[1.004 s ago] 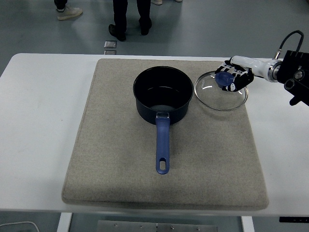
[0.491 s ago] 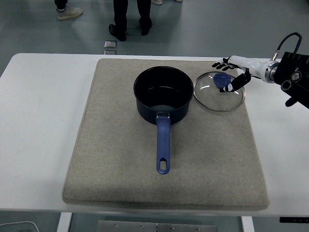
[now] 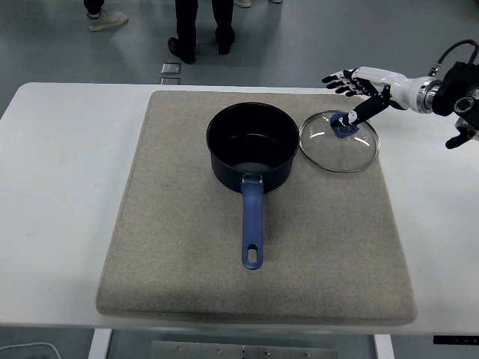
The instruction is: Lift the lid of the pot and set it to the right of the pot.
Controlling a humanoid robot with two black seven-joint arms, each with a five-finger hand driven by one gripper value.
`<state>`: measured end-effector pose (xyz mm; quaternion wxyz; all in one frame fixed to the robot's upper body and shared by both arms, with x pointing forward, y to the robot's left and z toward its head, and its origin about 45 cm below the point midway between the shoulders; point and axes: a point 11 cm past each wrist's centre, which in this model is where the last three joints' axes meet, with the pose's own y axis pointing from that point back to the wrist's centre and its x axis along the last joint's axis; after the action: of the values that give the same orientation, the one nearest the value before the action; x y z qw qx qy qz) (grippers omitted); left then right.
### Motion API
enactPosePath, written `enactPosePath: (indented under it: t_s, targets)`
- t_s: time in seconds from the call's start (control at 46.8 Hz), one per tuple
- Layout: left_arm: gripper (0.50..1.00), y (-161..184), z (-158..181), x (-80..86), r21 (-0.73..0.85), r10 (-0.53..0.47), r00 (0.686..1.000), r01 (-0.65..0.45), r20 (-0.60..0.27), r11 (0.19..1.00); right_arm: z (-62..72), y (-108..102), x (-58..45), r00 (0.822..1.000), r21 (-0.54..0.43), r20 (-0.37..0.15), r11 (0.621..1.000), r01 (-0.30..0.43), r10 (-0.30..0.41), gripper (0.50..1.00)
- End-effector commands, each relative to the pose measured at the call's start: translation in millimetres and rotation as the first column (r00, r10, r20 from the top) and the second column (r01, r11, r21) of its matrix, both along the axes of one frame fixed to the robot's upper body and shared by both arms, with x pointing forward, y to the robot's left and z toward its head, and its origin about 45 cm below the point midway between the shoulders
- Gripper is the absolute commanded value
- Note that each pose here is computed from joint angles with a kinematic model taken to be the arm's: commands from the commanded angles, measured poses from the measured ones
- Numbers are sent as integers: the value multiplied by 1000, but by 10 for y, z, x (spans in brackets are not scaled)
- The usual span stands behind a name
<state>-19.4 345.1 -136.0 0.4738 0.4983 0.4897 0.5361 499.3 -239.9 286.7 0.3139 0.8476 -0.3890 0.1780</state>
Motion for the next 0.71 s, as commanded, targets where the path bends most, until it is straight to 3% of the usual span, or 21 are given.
enactPosePath:
  t_s: [0.0, 0.15, 0.47, 0.577, 0.684]
  targets:
    - [1000, -4, 0, 1, -1, 0, 1000, 0, 0, 1000, 28, 6, 25, 998, 101, -6, 993, 56, -55, 930]
    - [1000, -4, 0, 1, -1, 0, 1000, 0, 0, 1000, 66, -6, 65, 990, 231, -23, 962, 143, -141, 930]
    - [1000, 1, 0, 0, 0, 0, 1000, 0, 0, 1000, -37, 47, 73, 976, 308, -28, 927, 215, -217, 930]
    - [1000, -4, -1, 1, -1, -1, 1000, 1, 0, 1000, -72, 72, 61, 970, 381, -66, 893, 240, -232, 930]
    - [1000, -4, -1, 1, -1, -1, 1000, 1, 0, 1000, -106, 95, 49, 958, 480, -141, 830, 285, -248, 930]
